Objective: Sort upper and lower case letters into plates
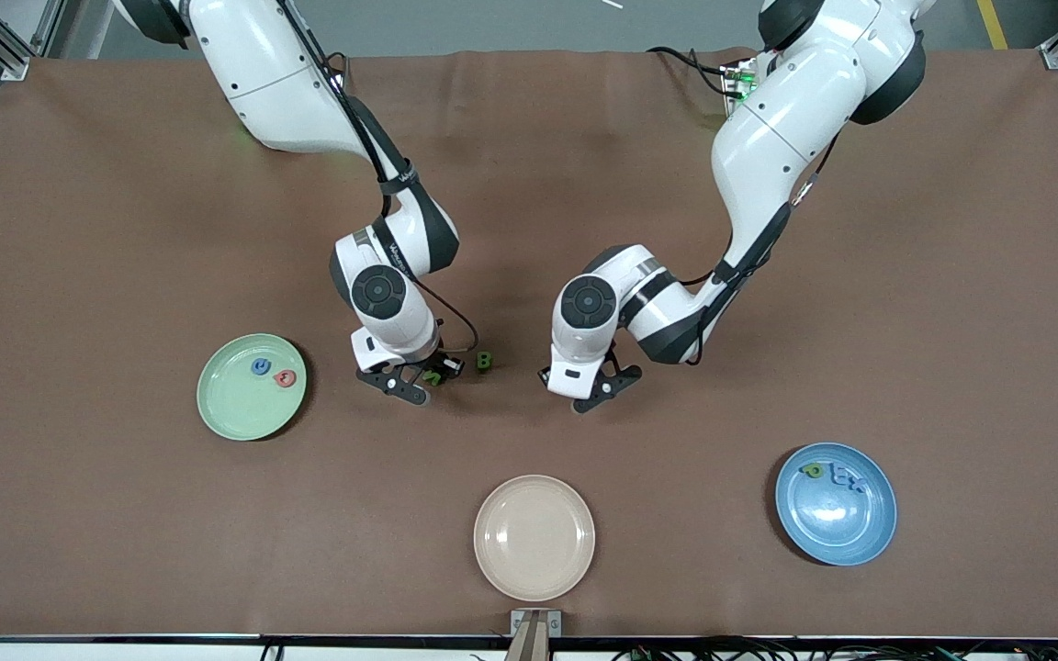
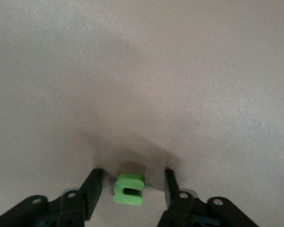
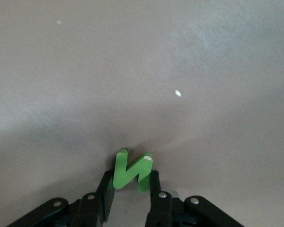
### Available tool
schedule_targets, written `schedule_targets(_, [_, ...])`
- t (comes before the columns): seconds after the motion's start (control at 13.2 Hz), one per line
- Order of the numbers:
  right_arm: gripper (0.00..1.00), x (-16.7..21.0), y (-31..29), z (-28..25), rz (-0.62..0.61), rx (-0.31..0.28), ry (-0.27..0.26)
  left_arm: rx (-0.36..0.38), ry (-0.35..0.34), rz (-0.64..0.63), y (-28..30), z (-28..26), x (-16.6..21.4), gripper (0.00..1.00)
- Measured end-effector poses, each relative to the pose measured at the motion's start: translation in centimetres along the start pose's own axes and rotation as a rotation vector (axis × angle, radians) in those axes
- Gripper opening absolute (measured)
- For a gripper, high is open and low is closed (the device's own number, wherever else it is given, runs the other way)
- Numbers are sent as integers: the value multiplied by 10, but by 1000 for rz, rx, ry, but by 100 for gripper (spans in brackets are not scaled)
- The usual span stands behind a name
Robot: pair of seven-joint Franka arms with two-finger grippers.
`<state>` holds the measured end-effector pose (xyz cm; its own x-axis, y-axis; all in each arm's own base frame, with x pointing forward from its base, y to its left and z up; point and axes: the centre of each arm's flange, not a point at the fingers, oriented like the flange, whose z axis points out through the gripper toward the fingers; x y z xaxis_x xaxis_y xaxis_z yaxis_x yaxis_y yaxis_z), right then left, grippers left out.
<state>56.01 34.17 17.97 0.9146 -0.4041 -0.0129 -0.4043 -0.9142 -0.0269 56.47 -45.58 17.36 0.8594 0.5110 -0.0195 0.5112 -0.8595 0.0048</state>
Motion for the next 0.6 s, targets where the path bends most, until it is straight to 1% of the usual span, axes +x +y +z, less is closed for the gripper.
schedule_targets(0.08, [35,0,2,0,1,-10,-8,-1,1,-1,0,0,1,59])
schedule_targets(0.23, [35,9,11,-6,-10,-35,-22,-4,4,1,1,-2,1,43])
schedule_targets(0.3, [35,24,23,-16,-42,-47,-30,-4,5,2,1,-2,1,42])
schedule_targets(0.45, [35,71,64,-49,-130,-51,-46,-5,7,4,2,-3,2,28])
schedule_targets(0.6, [35,126,126,-78,-234,-38,-58,-5,8,5,2,-3,2,28])
